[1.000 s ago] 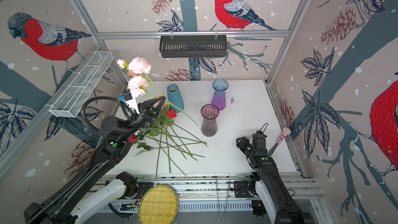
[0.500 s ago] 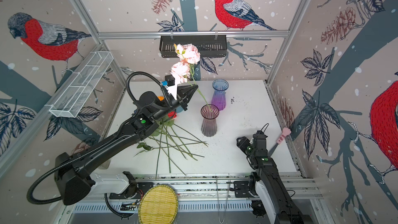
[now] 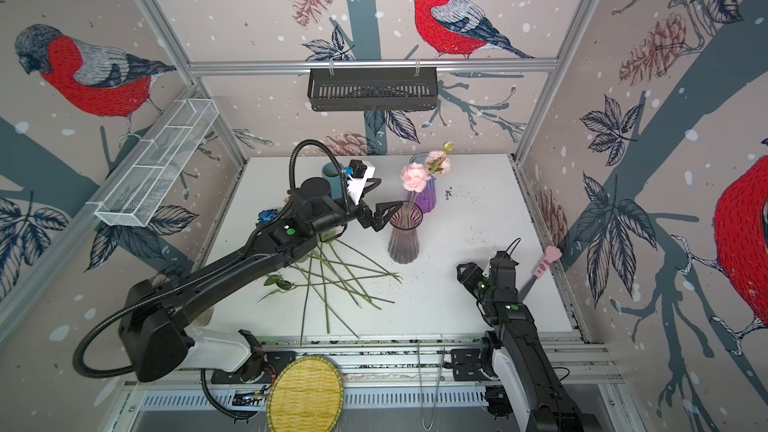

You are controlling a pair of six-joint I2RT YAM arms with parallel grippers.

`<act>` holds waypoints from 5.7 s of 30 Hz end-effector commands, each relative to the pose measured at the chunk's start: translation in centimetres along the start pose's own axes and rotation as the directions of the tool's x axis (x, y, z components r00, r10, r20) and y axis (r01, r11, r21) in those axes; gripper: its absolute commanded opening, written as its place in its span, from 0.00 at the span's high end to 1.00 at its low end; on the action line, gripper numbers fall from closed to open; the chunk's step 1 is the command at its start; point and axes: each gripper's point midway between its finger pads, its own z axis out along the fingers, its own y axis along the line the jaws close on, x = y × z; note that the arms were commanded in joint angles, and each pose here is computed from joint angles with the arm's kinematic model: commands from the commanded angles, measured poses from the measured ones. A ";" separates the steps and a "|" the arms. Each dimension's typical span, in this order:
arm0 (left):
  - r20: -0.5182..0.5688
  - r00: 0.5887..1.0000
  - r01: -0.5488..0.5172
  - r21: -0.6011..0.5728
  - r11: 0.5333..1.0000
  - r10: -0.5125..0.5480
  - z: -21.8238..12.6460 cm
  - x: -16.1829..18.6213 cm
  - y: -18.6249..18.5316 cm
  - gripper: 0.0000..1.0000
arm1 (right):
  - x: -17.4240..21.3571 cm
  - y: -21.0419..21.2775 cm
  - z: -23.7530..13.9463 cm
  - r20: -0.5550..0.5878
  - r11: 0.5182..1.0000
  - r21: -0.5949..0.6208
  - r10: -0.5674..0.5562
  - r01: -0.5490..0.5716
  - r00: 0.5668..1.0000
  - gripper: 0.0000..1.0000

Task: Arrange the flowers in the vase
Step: 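Lower the rose stems into the pink vase and open the left gripper, then move the left gripper back down to the flower bunch, then close the left gripper on the pink carnation stems in the bunch, then lift the pink carnations with the left gripper over the pink vase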

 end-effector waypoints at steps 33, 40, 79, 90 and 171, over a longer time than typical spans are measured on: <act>0.264 0.697 0.706 -0.411 0.576 -0.666 -18.4 21.4 12.0 0.31 | 0.6 0.0 -0.2 -0.013 1.000 -0.018 -0.011 0.011 1.000 0.42; 0.236 0.614 0.776 -0.355 0.522 -0.753 -18.1 23.4 13.0 0.31 | 0.4 0.1 -0.3 0.003 1.000 -0.016 -0.009 0.009 1.000 0.42; -0.014 0.342 0.840 -0.444 0.312 -0.939 -13.5 30.7 14.6 0.72 | 0.5 0.1 0.0 -0.007 1.000 -0.016 -0.011 0.010 1.000 0.42; -0.013 0.348 0.841 -0.436 0.319 -0.937 -13.5 30.6 14.5 0.97 | 0.5 0.1 0.0 -0.008 1.000 -0.016 -0.011 0.011 1.000 0.42; 0.195 0.979 -0.021 -0.177 0.984 0.056 -0.4 -7.5 -0.2 1.00 | 0.3 0.1 -0.3 0.010 1.000 -0.028 -0.012 0.012 1.000 0.41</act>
